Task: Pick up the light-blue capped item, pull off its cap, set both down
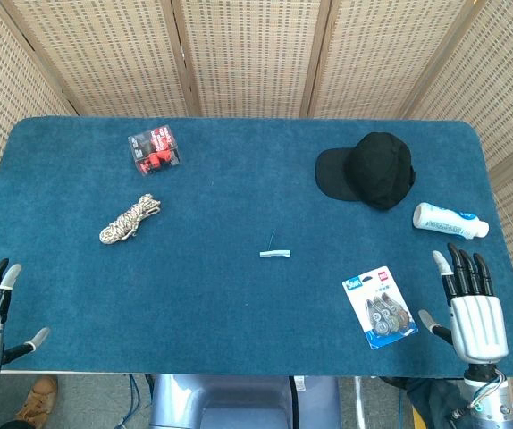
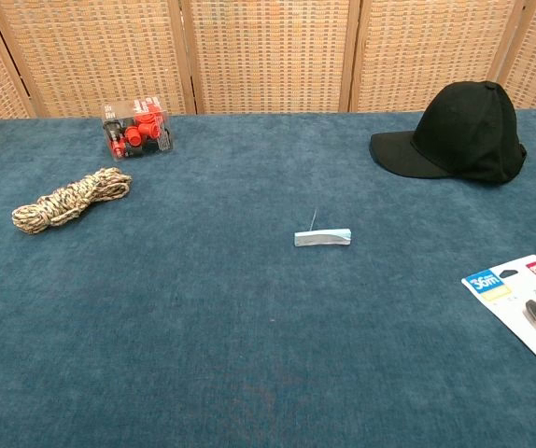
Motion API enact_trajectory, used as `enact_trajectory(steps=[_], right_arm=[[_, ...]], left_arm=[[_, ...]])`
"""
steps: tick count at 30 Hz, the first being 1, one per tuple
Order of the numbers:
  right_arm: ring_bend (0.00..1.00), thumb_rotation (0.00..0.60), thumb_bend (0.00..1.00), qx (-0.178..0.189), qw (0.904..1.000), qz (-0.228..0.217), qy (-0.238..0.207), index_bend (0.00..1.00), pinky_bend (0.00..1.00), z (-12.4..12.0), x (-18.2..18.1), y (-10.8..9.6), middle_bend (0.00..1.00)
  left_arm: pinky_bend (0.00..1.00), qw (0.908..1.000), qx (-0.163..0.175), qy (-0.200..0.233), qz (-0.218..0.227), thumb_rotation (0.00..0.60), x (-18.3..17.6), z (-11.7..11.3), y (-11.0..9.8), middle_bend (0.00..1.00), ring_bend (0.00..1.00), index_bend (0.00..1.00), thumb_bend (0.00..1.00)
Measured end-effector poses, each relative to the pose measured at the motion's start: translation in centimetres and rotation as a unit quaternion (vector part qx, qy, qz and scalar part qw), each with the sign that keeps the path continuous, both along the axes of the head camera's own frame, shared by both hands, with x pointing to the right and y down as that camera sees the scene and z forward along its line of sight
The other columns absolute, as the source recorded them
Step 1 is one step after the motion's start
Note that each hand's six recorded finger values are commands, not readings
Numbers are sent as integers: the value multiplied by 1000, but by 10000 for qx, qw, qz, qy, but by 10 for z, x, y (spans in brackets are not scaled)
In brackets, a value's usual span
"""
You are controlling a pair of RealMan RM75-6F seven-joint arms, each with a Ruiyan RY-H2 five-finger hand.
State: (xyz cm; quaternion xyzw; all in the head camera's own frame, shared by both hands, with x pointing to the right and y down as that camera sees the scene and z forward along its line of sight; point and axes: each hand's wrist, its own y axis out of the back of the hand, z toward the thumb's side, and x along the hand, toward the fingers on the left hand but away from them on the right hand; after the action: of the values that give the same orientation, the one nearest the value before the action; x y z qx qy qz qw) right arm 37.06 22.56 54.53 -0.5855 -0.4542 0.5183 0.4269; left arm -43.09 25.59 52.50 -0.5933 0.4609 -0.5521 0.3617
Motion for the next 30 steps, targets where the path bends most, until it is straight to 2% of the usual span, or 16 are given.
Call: enact_trajectory(steps=[9, 14, 18, 22, 26, 30], right_arm=[[0, 600, 0, -192, 9997, -113, -131, 0, 0, 6, -6, -1, 0], [0, 600, 0, -442, 9979, -413, -220, 102, 0, 17, -24, -15, 0], [0, 600, 28, -674, 9944, -738, -334, 256, 0, 29, -50, -42, 0], [0, 600, 195, -726, 9911, -957, -569, 377, 0, 40, -86, -81, 0], [0, 600, 252, -809, 9872, -1047, -886, 399, 0, 59, -134, -110, 0], [0, 600, 259, -1034, 9860, -993, -855, 411, 0, 85, -166, -125, 0]], left_arm=[[0, 10000, 33, 56, 10, 600, 0, 3, -3, 0, 0, 0, 0], [0, 10000, -7, 27, -39, 600, -2, 8, -6, 0, 0, 0, 0], [0, 9999, -58, 7, -82, 600, -3, 12, -10, 0, 0, 0, 0], [0, 9997, -118, -41, -189, 600, -6, 16, -15, 0, 0, 0, 0], [0, 9991, -243, -129, -310, 600, -9, 24, -20, 0, 0, 0, 0], [0, 9986, -313, -194, -387, 600, -11, 30, -24, 0, 0, 0, 0]])
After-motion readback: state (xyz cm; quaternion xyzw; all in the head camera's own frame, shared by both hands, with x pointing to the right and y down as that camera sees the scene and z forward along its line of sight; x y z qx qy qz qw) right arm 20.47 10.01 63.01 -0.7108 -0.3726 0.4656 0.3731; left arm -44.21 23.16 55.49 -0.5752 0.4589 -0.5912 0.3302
